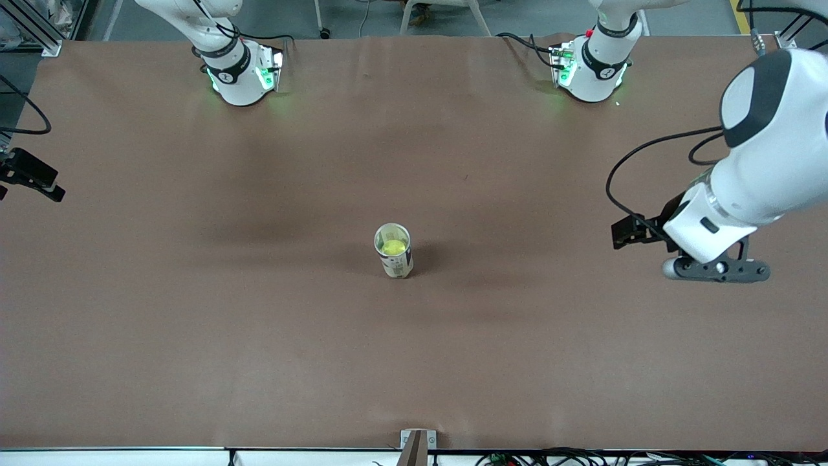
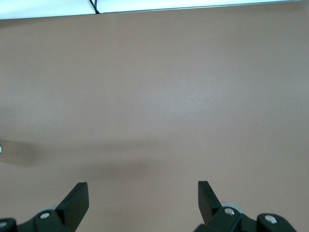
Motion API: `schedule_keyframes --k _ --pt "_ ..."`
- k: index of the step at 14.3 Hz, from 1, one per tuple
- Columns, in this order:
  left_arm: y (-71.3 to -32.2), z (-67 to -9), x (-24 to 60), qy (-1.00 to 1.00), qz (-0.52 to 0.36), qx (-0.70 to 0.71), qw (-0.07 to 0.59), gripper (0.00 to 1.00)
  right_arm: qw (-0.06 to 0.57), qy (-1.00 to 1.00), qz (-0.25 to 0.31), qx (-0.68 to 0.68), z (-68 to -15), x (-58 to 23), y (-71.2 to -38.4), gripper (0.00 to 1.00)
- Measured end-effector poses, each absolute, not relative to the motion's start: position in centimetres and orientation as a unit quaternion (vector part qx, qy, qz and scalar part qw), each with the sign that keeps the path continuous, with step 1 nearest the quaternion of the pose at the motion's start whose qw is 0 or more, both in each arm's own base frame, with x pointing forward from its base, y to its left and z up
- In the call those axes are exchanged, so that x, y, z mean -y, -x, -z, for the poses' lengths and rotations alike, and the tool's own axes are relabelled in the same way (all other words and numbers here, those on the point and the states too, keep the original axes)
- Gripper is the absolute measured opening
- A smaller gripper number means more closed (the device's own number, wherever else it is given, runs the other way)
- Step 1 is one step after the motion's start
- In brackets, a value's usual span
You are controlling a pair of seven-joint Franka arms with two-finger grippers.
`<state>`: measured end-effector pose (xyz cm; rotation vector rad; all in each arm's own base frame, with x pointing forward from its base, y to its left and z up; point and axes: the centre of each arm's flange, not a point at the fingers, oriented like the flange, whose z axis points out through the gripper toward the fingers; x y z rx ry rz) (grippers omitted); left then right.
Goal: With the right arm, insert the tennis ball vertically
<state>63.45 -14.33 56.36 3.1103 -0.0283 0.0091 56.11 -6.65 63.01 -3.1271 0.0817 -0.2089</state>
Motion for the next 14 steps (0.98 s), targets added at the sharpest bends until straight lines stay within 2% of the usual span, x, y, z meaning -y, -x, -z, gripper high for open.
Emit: schedule_keyframes --k 6,10,14 --pt "-61.2 -62.1 11.4 -0.998 -0.046 -0.018 -0.033 1.0 0.004 0.998 0.067 -0.018 -63.1 5.8 -56.2 1.0" --pt "-57.4 -65.0 8.3 -0.997 -0.033 -0.022 -0.063 1.0 0.004 0.998 0.063 -0.011 -63.0 5.0 -56.2 1.0" --pt "-53.3 -65.1 6.1 -0.999 -0.01 -0.02 -0.038 1.0 0.004 0.998 0.061 -0.023 -62.9 6.2 -56.0 1.0"
